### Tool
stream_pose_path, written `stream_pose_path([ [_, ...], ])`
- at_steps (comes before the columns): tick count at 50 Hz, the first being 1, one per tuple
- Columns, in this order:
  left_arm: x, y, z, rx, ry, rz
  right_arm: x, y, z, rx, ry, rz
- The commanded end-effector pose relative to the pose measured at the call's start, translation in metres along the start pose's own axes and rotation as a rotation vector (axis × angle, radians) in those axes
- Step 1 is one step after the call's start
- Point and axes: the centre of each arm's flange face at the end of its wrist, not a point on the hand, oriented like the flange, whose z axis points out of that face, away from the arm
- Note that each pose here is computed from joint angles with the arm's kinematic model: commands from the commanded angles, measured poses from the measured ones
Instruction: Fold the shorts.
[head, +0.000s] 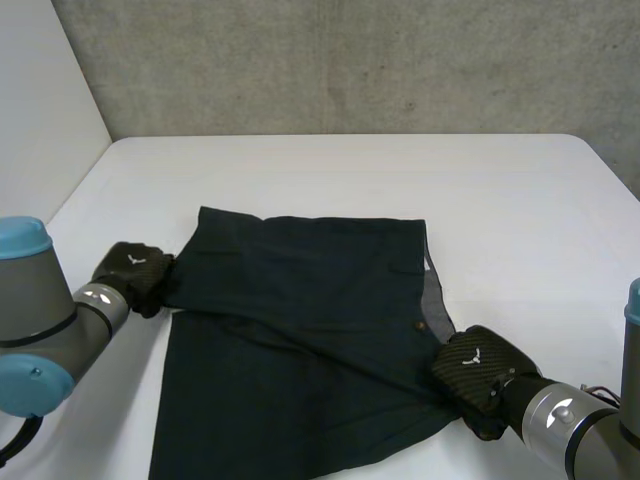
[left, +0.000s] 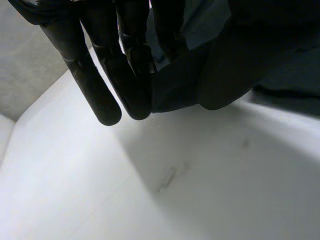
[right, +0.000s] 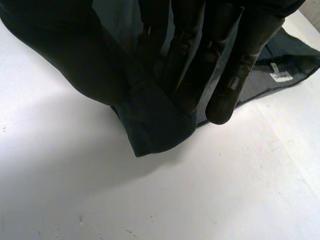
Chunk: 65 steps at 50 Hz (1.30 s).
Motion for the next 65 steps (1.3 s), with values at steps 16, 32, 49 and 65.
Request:
stream_pose_path([
  [16, -0.029, -0.062, -0.078, 0.197, -0.143, -0.106, 0.002, -0.005, 0.002, 0.037, -0.006, 0.104],
  [32, 0.037, -0.036, -0.176, -0.057, 0.169, -0.279, 0.048, -0.015, 0.028, 0.194, 0.101, 0.525],
  [49, 0.082, -0.009, -0.183, -0.218, 0.331, -0.384, 0.042, -0.007, 0.033, 0.179, 0.098, 0.539],
  [65, 0.106, -0.025, -0.182, -0.097, 0.407, -0.427, 0.041, -0.007, 0.035, 0.185, 0.1, 0.534],
])
